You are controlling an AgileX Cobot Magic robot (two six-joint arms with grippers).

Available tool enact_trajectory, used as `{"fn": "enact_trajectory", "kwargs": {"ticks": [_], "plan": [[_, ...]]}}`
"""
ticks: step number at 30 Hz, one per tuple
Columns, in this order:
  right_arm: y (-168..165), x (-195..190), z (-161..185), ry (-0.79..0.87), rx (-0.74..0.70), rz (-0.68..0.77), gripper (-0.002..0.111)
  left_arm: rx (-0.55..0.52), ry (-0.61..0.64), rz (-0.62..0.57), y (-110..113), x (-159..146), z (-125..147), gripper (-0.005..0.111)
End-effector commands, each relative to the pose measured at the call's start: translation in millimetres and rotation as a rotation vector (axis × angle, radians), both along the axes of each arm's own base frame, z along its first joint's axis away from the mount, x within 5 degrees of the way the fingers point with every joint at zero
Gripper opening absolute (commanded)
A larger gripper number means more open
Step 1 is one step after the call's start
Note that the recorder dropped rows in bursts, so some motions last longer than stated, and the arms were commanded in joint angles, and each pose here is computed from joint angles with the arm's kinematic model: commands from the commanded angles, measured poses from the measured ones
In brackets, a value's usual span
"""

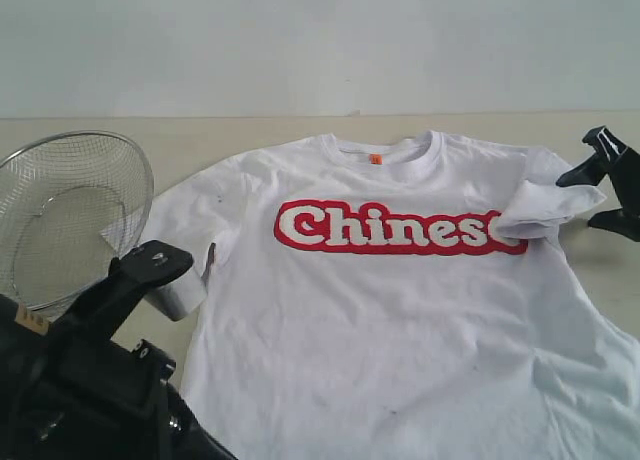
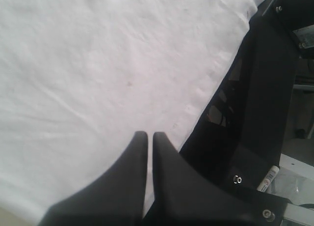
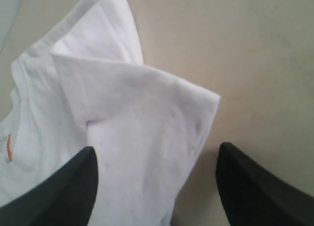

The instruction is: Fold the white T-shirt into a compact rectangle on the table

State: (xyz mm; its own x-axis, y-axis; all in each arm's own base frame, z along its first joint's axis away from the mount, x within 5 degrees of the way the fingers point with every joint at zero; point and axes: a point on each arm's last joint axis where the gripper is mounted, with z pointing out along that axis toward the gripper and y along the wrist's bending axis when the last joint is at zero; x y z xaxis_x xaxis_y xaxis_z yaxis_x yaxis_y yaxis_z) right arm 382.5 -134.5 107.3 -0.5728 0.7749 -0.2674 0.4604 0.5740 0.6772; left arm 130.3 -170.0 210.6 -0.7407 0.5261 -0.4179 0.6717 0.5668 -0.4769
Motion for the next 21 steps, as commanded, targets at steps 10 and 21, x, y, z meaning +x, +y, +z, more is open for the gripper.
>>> {"fn": "enact_trajectory", "kwargs": {"ticks": [10, 21], "plan": [[-5, 10, -16, -0.023, 0.061, -0.024, 0.057, -0.018, 0.021, 0.01, 0, -2, 2, 0.005], [-3, 10, -20, -0.035, 0.092, -0.018, 0.0, -0.02, 0.023, 0.012, -1, -2, 2, 0.005]]}}
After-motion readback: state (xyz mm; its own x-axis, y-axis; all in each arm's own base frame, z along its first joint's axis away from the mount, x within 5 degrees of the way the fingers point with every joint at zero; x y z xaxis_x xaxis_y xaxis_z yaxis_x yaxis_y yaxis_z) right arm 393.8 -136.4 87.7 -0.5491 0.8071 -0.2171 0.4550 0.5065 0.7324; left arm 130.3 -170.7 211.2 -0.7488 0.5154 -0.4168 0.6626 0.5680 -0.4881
